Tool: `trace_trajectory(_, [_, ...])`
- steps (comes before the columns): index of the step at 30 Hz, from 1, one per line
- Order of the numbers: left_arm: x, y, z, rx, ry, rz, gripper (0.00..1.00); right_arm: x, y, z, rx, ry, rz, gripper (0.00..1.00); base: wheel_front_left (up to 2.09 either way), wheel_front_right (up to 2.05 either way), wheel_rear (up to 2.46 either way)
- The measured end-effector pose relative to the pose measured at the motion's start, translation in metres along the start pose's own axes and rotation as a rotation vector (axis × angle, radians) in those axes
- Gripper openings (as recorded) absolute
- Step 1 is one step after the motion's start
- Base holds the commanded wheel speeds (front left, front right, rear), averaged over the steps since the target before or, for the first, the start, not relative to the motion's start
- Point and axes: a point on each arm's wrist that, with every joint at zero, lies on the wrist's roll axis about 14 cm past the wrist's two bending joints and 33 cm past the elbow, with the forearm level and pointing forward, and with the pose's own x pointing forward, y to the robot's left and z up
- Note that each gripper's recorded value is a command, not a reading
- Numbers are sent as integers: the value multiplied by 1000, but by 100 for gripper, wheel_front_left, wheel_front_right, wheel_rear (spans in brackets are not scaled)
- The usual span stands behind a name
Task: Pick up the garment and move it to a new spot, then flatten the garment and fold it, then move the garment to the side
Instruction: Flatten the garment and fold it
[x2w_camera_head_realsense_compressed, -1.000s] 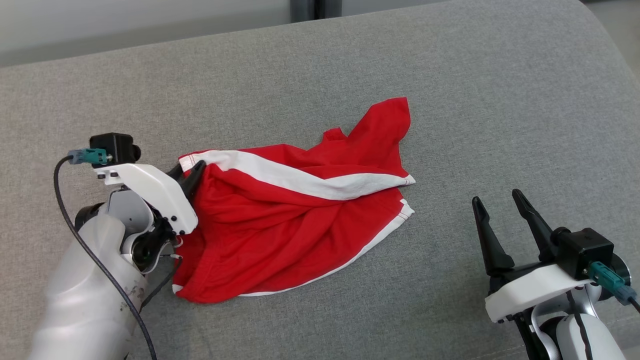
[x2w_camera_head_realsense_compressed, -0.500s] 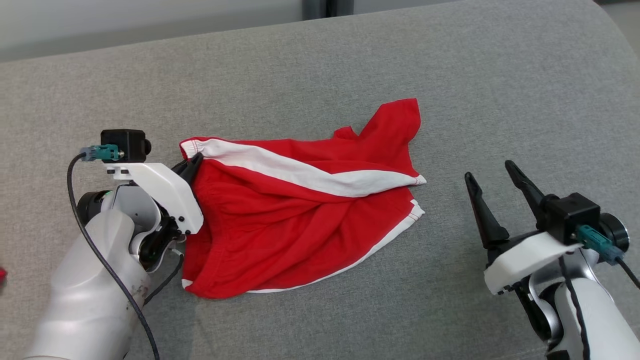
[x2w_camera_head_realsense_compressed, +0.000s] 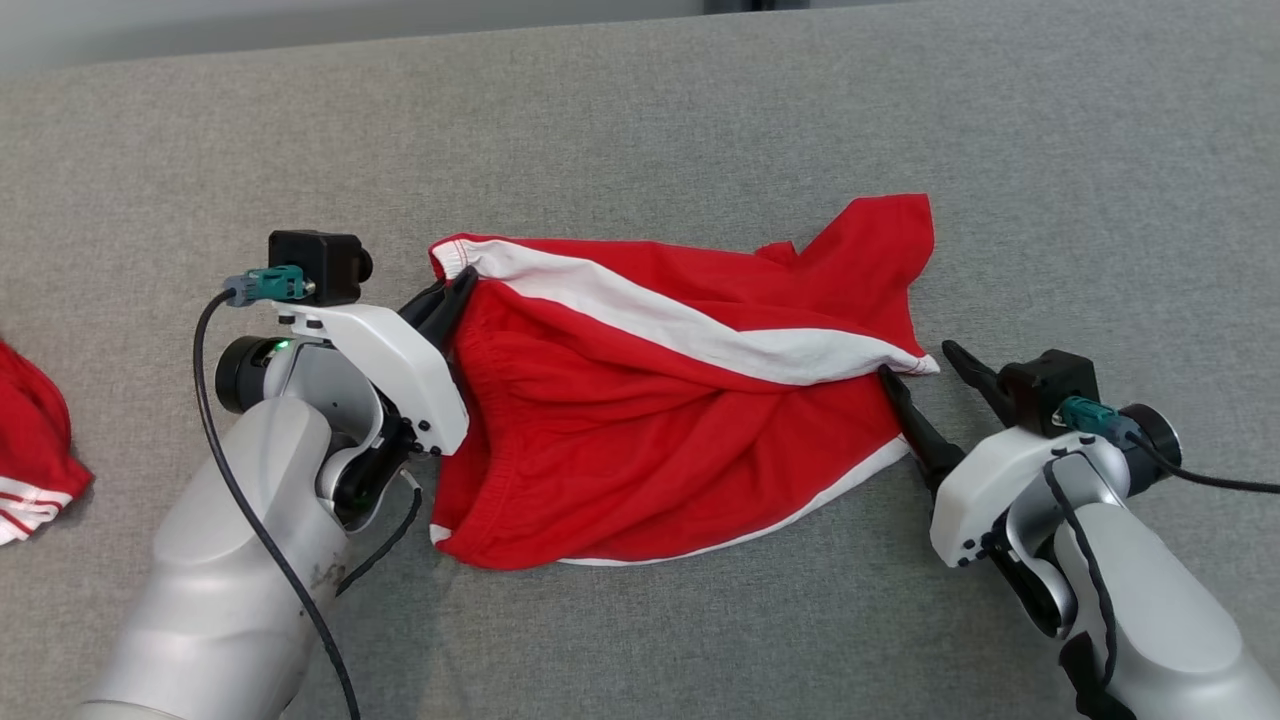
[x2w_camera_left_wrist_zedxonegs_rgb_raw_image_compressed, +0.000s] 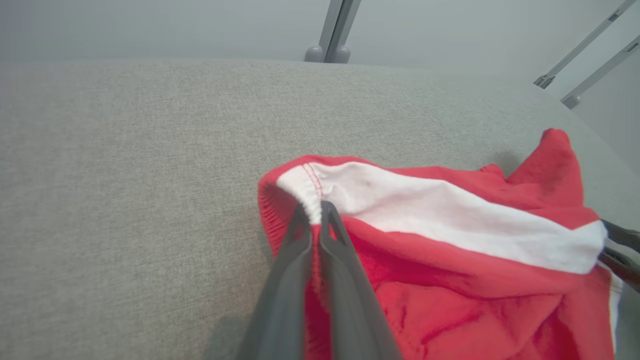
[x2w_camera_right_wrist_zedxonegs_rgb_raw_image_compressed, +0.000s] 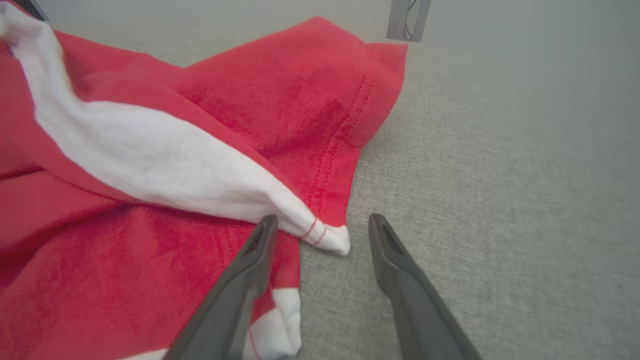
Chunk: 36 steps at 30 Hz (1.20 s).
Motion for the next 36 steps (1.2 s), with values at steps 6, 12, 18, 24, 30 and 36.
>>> trace_trajectory(6, [-4,-2,4,8,-35,-12,0,12,6,-3,12,5,27,0,0,0,0])
trace_trajectory(12, [-14,-9,29,67,-131,-34,0,11,-10,37,5,-145,4,0,0,0,0])
trace_trajectory(18, [-35,-27,80,146,-300,-57,0,-8,-31,115,-43,-383,-38,0,0,0,0])
trace_trajectory(24, [-76,-57,142,241,-515,-89,0,-51,-38,201,-131,-611,-82,0,0,0,0])
trace_trajectory(30, [-130,-89,191,349,-712,-92,0,-111,-29,268,-209,-792,-129,0,0,0,0])
trace_trajectory(36, [-168,-108,209,380,-807,-83,0,-143,-22,285,-217,-829,-154,0,0,0,0])
